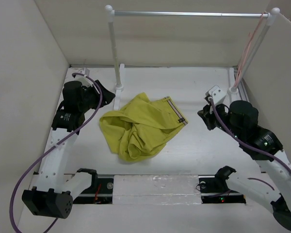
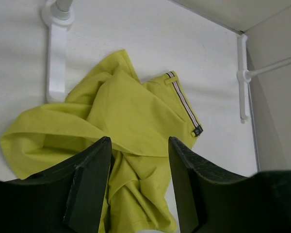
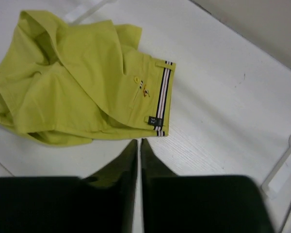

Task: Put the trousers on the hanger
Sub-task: Flatten out the trousers at the center of the board.

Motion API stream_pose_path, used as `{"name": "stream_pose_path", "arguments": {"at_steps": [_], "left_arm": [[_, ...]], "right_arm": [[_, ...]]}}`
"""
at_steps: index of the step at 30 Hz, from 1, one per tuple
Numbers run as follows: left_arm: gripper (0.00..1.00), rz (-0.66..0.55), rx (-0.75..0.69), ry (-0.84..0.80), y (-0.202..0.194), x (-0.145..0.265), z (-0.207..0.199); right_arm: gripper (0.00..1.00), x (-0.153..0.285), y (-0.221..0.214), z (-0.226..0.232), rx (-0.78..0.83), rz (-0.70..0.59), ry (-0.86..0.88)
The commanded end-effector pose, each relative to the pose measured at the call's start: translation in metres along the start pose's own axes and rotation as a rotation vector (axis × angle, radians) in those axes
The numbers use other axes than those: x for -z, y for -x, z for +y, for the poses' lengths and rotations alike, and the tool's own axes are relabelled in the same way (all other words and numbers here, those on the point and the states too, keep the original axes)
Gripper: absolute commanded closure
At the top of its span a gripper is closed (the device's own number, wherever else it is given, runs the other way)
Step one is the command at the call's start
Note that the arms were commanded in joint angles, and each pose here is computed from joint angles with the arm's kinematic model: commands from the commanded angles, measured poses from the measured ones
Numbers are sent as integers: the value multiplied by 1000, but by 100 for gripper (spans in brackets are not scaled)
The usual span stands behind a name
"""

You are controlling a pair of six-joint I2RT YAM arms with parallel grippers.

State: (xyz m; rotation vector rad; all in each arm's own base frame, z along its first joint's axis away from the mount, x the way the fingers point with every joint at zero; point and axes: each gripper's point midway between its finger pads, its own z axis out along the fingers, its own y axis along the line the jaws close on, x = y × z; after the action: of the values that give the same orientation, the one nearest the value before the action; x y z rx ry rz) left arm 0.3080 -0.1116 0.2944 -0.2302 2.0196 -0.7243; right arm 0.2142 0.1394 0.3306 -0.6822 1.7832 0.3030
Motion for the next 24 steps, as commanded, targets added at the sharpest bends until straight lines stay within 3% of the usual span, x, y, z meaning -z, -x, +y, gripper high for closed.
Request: {"name": "stream_pose_path", "arguments": {"at_steps": [1, 5, 11, 13, 14, 16, 20, 24], "left_arm": [[54, -53, 37, 138, 8, 5, 23], [58, -58, 107, 313, -8, 11, 60], [58, 60, 271, 497, -64, 12, 124], [55, 121, 382, 533, -88, 10, 149], [54, 145, 425, 536, -96, 9, 156], [52, 208, 513, 526, -120, 6, 168], [42, 237, 558, 518, -144, 5, 172], [29, 244, 563, 494, -159, -1, 168]], "right_arm": [[98, -8, -12, 0, 11, 43, -5], [100, -26, -32, 5, 42, 110, 25], [100, -60, -71, 13, 93, 205, 61], [87, -72, -76, 18, 108, 205, 94], [67, -82, -88, 21, 127, 240, 111], [40, -97, -92, 24, 142, 241, 131], [31, -132, -117, 26, 179, 326, 150], [28, -168, -139, 26, 191, 388, 177]]}}
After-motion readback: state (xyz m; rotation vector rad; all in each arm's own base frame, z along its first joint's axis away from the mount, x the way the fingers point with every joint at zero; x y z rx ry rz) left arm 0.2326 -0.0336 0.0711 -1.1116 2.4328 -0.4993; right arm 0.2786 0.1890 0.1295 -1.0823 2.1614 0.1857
